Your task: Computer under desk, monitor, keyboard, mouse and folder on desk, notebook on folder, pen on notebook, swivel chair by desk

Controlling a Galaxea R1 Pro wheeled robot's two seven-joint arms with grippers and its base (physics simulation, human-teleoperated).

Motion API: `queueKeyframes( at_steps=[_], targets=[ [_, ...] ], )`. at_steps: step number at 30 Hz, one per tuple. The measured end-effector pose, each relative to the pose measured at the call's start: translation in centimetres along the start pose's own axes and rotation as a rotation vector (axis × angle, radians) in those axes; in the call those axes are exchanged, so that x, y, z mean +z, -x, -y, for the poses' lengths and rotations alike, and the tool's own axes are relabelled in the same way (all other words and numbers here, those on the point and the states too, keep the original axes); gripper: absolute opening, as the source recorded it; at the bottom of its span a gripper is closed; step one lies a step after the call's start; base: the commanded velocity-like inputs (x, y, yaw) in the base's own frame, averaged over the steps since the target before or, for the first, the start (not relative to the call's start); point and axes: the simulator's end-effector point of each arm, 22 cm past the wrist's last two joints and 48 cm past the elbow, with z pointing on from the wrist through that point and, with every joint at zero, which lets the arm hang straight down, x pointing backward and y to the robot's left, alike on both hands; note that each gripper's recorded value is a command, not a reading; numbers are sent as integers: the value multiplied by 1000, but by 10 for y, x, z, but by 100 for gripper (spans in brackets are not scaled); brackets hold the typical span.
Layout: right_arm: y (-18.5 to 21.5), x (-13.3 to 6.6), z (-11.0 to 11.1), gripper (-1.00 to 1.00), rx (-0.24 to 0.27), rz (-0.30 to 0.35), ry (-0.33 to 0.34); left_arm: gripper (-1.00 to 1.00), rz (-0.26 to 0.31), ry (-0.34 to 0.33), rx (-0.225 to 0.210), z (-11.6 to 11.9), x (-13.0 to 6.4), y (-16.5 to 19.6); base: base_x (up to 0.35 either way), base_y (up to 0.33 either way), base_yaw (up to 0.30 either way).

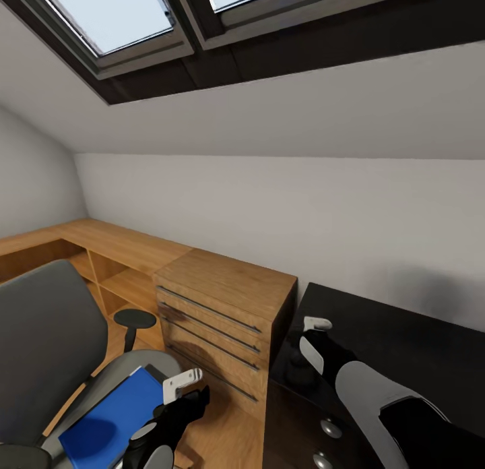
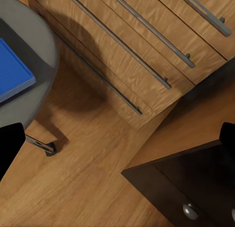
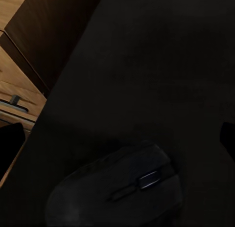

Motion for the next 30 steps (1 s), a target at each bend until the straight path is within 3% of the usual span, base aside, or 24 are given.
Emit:
queueKeyframes(
  at_steps=[7, 24, 30],
  targets=[
    [-4, 0, 0, 100, 0, -19, 1, 100, 1, 1, 1, 0, 0, 0, 0, 0, 0],
    [-41, 3, 1, 100, 36, -166, 17, 100, 0, 1, 0, -2, 4, -5, 0, 0, 0],
    [-43, 2, 1, 100, 45, -179, 20, 100, -2, -1, -3, -2, 4, -5, 0, 0, 0]
  ],
)
